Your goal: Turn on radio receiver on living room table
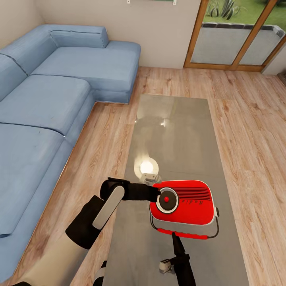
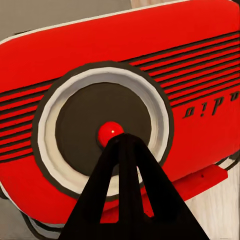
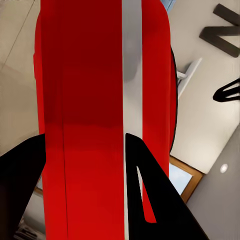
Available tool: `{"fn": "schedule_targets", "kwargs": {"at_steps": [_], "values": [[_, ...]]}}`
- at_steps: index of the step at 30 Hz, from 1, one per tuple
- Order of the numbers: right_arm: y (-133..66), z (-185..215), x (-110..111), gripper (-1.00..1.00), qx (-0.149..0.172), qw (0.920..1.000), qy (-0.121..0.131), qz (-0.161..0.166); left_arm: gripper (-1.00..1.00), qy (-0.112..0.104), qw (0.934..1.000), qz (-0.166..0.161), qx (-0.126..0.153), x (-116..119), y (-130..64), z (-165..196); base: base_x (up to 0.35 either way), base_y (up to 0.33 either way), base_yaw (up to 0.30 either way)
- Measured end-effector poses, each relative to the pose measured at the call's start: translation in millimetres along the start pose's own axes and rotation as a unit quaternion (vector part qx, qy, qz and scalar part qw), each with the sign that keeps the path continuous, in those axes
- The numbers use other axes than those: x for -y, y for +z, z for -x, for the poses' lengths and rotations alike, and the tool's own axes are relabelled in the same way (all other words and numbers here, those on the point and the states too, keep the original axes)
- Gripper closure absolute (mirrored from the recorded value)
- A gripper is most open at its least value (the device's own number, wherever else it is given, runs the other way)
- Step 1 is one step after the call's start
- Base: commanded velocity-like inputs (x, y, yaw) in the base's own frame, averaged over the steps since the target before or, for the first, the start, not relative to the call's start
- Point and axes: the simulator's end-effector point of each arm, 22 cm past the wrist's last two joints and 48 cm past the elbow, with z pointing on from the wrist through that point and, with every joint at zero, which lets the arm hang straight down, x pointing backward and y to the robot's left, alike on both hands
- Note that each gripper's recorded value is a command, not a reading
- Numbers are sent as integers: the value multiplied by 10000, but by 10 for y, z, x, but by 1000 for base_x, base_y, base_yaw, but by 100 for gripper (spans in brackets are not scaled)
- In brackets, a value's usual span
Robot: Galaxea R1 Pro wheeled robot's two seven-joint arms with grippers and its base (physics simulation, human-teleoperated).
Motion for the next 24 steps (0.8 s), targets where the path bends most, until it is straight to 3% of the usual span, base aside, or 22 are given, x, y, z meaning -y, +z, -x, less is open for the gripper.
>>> {"fn": "schedule_targets", "kwargs": {"at_steps": [7, 15, 20, 24], "values": [[-1, 1, 2, 100, 3, 10000, -1, -4, 100, -186, 9996, 130, -186, -161, 86, -134, 0, 0, 0], [0, 0, 1, 100, 1, 10000, -2, -3, 100, -307, 9992, 194, -186, -259, 82, -139, 0, 0, 0], [-1, 2, 2, 100, 4, 10000, -1, -5, 100, -343, 9990, 190, -210, -263, 101, -154, 0, 0, 0], [-1, 8, 7, 100, 5, 10000, 5, -6, 100, -452, 9986, -7, -284, -57, 244, -176, 0, 0, 0]]}}
